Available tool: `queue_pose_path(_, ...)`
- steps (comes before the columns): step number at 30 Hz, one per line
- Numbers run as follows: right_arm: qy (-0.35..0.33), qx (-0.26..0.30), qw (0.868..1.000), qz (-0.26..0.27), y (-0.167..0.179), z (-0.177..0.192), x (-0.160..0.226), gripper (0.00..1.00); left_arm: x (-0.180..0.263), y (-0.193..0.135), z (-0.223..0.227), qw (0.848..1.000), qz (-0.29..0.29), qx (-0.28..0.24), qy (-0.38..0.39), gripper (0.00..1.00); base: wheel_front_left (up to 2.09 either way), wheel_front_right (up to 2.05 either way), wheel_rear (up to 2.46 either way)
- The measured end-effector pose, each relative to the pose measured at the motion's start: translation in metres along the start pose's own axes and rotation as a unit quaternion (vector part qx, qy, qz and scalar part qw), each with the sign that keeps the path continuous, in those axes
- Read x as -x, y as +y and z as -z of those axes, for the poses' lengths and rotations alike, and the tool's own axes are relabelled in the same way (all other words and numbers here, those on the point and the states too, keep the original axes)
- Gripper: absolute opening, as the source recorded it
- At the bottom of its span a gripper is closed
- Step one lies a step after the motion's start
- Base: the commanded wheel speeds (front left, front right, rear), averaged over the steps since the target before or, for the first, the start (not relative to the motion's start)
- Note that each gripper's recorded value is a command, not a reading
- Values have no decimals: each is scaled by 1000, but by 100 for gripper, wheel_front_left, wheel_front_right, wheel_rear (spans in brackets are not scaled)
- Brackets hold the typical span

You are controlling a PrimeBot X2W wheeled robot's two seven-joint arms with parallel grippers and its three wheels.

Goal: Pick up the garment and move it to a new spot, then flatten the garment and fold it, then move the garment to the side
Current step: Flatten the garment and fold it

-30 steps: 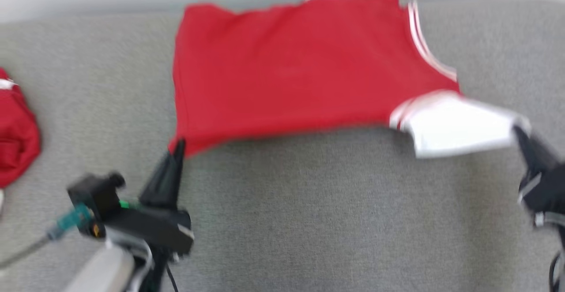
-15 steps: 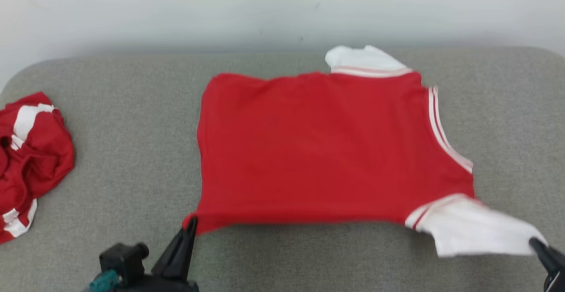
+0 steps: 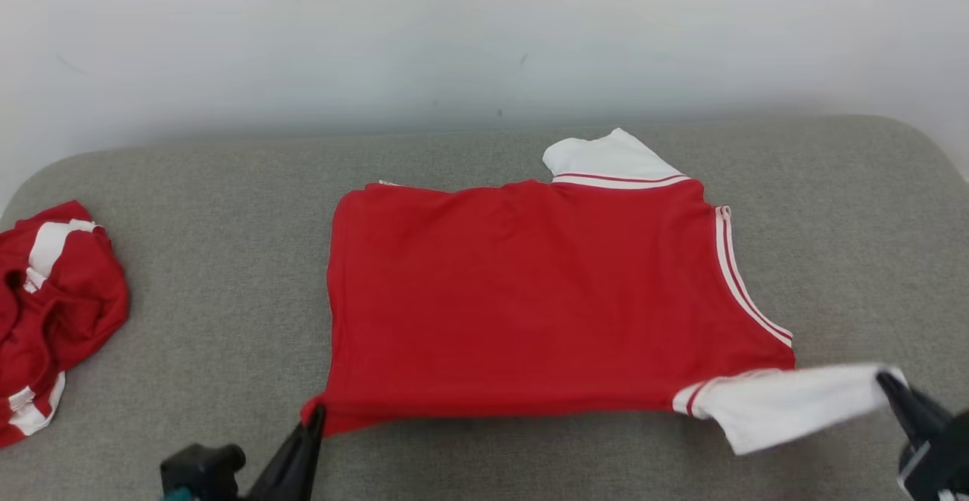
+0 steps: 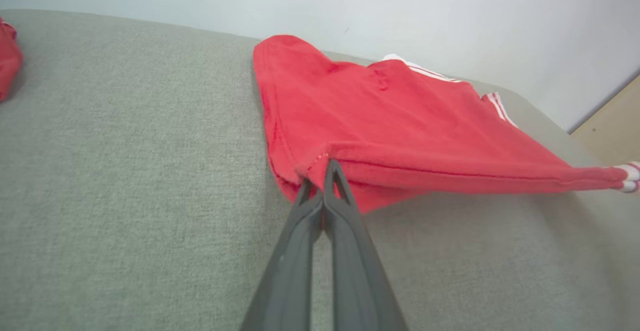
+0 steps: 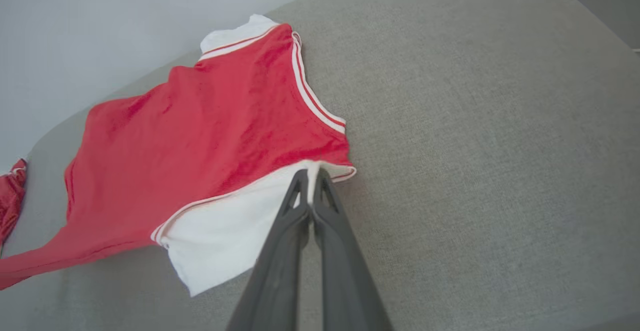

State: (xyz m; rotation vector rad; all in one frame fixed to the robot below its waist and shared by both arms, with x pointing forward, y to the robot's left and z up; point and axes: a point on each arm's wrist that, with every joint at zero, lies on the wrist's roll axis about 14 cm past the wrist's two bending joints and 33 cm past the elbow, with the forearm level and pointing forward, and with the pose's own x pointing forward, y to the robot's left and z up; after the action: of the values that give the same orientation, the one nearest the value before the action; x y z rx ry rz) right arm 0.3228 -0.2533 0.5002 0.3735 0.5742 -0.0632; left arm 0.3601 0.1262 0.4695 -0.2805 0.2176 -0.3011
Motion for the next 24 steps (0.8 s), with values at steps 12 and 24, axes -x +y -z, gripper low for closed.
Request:
queue_pose_path(12,-220,170,958,-71,103,-170,-20,0,-70,-17,-156,980,109,-122,-111,0,0,0,0)
queue_pose_path(24,-390,257,880,-89,179,-317,-31,0,-143,-43,-287,954,152,-146,-214,0,0,0,0)
